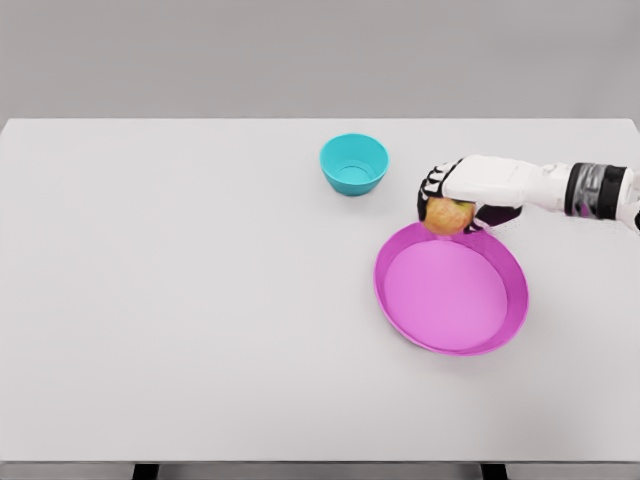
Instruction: Put the apple from the pink plate into the blue bowl with your right arm
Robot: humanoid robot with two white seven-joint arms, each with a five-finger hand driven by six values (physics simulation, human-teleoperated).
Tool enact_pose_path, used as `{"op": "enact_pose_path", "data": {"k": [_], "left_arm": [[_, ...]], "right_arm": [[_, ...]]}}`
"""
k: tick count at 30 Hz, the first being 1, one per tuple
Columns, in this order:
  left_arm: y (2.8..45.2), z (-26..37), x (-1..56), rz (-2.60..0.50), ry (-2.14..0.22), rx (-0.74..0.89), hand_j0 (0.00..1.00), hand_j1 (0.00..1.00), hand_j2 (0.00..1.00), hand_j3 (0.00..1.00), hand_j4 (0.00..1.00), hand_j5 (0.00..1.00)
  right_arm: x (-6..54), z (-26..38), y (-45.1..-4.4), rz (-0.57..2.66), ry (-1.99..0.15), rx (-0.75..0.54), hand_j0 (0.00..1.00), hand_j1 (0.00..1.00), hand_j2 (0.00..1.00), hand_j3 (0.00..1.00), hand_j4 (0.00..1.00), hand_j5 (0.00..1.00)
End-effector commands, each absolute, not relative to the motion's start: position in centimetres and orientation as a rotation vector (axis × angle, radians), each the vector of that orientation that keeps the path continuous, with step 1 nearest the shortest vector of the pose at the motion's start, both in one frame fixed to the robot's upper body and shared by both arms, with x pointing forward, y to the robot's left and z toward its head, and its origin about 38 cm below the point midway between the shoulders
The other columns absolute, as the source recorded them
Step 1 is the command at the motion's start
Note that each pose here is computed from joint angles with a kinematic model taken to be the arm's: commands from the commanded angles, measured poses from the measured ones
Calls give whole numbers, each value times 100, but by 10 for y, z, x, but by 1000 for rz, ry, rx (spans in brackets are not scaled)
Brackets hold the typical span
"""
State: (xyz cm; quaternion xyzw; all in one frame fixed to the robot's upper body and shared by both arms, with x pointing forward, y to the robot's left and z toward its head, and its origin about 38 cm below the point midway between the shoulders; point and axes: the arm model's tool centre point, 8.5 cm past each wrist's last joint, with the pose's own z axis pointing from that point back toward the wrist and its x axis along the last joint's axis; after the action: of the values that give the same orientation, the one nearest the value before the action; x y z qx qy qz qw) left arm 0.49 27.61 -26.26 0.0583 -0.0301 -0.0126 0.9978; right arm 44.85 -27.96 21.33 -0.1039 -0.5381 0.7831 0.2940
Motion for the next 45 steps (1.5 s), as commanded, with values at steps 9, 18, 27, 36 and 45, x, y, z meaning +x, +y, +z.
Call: {"op": "enact_pose_path", "data": {"k": [9, 18, 27, 36, 45], "left_arm": [[276, -263, 5, -25, -60, 117, 100, 100, 100, 100, 100, 100], [276, -263, 5, -25, -60, 117, 100, 100, 100, 100, 100, 100], [276, -263, 5, -25, -60, 117, 100, 100, 100, 100, 100, 100], [276, -263, 5, -25, -60, 117, 100, 100, 100, 100, 100, 100], [276, -263, 5, -25, -60, 117, 100, 100, 100, 100, 100, 100]], "right_arm": [[488, 214, -260, 2009, -1452, -284, 36, 36, 36, 36, 36, 36], [512, 212, -245, 1960, -1450, -276, 35, 35, 35, 35, 35, 35], [524, 219, -232, 1933, -1477, -266, 32, 32, 32, 32, 32, 32], [530, 214, -217, 1915, -1482, -239, 30, 30, 30, 30, 30, 30], [536, 214, -204, 1910, -1492, -225, 30, 30, 30, 30, 30, 30]]}}
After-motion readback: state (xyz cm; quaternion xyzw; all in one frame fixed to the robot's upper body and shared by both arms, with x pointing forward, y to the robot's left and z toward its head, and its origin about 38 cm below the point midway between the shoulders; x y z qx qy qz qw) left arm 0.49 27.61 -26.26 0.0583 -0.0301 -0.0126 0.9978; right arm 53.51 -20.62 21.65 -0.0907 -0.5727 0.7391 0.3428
